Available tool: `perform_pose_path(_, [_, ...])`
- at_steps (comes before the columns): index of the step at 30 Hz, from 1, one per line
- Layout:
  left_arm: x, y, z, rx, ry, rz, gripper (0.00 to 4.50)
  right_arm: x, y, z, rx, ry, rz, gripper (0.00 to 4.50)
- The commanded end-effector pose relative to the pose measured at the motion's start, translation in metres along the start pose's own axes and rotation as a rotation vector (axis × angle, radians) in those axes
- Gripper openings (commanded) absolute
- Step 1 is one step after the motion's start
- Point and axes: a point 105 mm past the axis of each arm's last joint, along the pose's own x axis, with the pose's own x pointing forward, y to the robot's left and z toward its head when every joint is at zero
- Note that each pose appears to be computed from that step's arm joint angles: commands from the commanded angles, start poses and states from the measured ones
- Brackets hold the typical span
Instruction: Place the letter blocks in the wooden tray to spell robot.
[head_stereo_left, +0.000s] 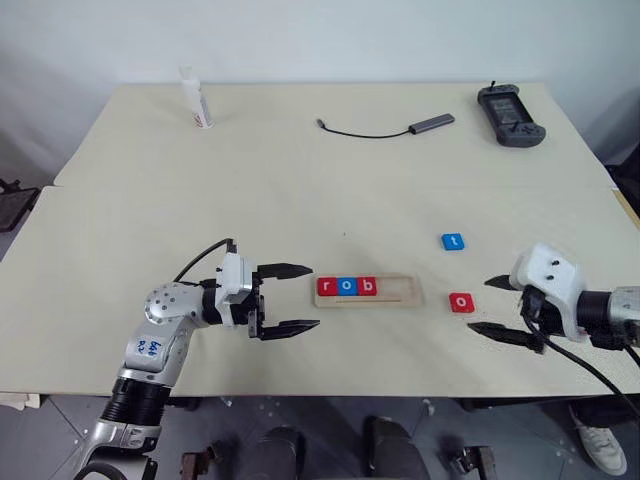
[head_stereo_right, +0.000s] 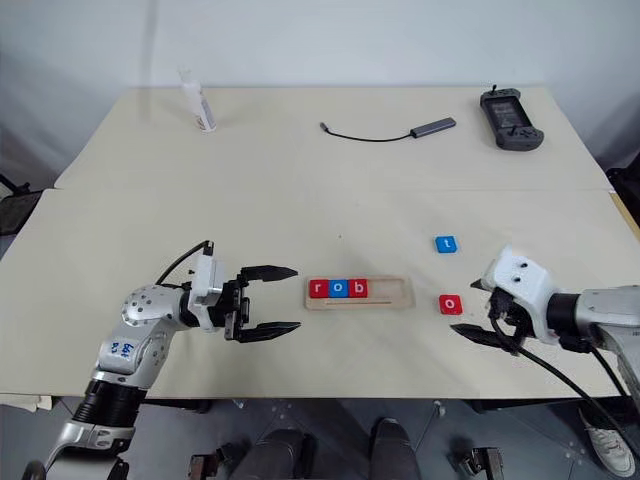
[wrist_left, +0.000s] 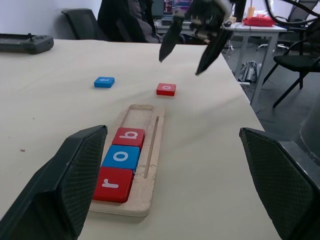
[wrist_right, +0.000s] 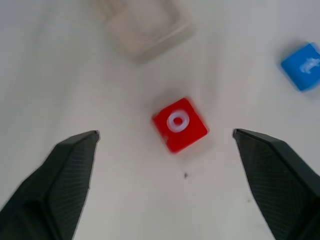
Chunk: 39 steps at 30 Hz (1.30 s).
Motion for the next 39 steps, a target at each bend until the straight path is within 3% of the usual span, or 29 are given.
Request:
perform_pose_path(1, [0.002,-0.004,0.011,0.037,-0.017,-0.010,4.50,0.005,-0.019,0.002,-0.049,-0.046,0.044,4.47])
perform_pose_path(8, [0.000,-0.007,0.013,0.045,-0.007,0.012,4.50,0.023,-0.032,-0.003,-0.090,-0.045,0.091,4.47])
perform_pose_path(18, [-0.003,-0.010,0.015,0.055,0.005,0.026,4.50,0.039,-0.028,-0.007,-0.060,-0.011,0.194,4.47])
perform_pose_path(27, [-0.006,-0.007,0.016,0.069,0.015,0.048,4.50,0.040,-0.034,0.005,-0.083,-0.018,0.207,1.52])
perform_pose_path(29, [-0.007,-0.006,0.016,0.070,0.016,0.052,4.50,0.038,-0.035,0.016,-0.093,-0.034,0.216,1.52])
perform_pose_path(34, [-0.010,-0.008,0.013,0.066,0.019,0.080,4.50,0.045,-0.027,0.075,-0.173,-0.166,0.271,1.52])
perform_pose_path(39, [-0.010,-0.009,0.012,0.064,0.022,0.093,4.50,0.067,-0.019,0.102,-0.213,-0.193,0.287,1.52])
